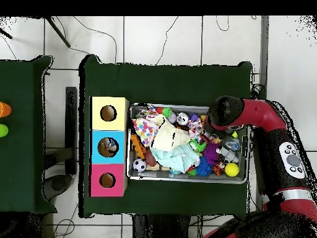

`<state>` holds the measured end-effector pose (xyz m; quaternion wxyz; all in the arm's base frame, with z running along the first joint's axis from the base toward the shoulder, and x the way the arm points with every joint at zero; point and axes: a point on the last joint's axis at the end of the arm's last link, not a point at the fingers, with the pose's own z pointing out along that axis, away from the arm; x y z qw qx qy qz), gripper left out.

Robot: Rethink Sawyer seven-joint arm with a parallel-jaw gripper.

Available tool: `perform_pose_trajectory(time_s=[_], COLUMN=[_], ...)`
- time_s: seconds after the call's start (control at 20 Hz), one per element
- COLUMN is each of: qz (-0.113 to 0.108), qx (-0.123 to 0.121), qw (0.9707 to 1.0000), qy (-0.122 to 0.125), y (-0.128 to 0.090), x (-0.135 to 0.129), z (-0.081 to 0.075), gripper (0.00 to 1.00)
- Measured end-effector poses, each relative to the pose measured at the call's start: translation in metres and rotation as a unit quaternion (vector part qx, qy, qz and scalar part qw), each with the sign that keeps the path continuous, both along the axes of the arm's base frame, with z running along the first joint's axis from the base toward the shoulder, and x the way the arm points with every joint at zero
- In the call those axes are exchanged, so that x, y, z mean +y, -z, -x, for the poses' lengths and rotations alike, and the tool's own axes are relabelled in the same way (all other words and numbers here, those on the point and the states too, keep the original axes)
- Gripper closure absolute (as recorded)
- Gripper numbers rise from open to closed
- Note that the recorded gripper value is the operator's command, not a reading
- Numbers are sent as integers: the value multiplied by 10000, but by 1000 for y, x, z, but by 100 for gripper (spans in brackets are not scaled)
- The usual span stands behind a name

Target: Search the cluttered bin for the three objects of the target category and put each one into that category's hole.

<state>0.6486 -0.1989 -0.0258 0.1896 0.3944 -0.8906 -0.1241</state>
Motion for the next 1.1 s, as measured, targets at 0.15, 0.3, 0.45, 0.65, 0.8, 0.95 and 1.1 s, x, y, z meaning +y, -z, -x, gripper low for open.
perform_pose_trajectory(time_s=[0.15, 0.3, 0.45, 0.65, 0.8, 0.95, 1.1], qz=[17, 29, 27, 19, 9, 8, 21], qx=[-16, 19, 105, 247, 363, 394, 357], qw=[10000, 10000, 9999, 9997, 9993, 9992, 9993], qy=[-35, -32, -40, -67, -79, -82, -72], y=[-3, -8, -15, -32, -51, -61, -76], x=[3, -2, -11, -32, -56, -68, -91], z=[-3, -3, -4, -5, -8, -10, -15], gripper=[0, 0, 0, 0, 0, 0, 0])
